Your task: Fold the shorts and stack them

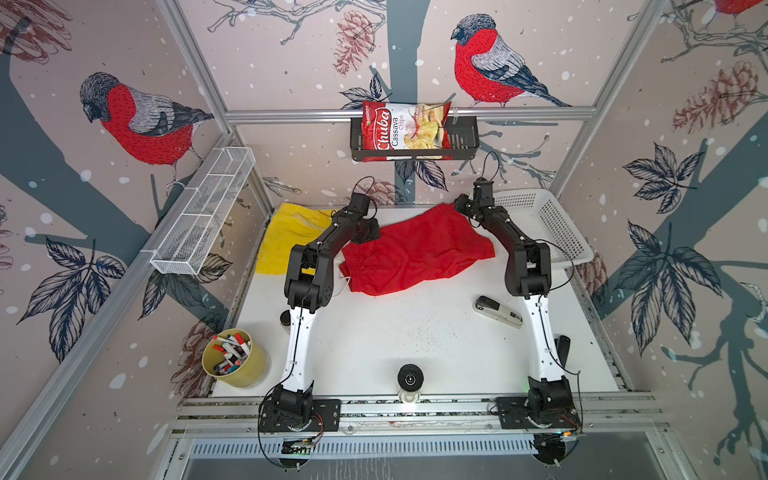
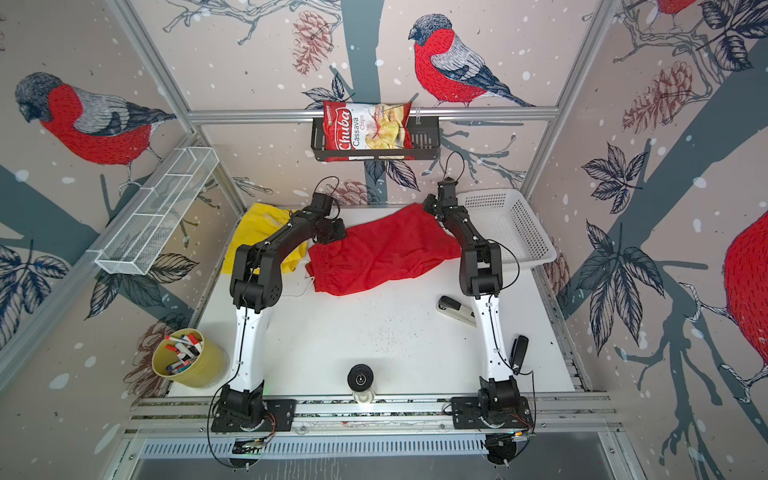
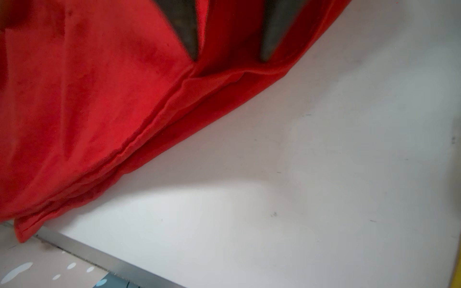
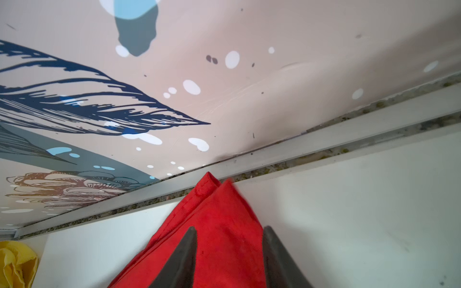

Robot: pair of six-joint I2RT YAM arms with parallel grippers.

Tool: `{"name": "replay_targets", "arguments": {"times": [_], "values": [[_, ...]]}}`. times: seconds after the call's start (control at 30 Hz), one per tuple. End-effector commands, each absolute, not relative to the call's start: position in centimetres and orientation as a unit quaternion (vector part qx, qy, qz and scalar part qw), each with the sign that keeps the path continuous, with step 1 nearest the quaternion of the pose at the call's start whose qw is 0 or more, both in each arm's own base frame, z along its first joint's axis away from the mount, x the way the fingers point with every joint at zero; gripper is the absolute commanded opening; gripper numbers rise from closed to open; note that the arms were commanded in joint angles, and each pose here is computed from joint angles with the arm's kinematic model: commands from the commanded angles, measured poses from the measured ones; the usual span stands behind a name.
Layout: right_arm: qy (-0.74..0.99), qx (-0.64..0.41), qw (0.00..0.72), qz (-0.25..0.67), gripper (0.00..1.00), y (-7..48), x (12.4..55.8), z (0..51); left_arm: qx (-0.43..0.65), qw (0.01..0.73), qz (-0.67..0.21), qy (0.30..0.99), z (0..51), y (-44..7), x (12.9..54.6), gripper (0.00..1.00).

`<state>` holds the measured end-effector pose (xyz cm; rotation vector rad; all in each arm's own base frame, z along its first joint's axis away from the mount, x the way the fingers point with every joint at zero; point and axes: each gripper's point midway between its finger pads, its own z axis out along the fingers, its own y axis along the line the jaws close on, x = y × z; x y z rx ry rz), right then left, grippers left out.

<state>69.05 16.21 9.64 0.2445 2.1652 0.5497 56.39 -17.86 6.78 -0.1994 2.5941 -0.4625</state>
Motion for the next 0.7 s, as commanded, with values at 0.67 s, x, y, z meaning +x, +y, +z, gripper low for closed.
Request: {"name": "replay_targets", "arguments": {"times": [0.67], "values": [[0.855, -0.234, 0.435, 0.159, 0.62, 39.6, 43.0, 18.1, -0.189, 0.306, -0.092, 0.929, 10.8, -8.2, 39.7, 0.51]]}}
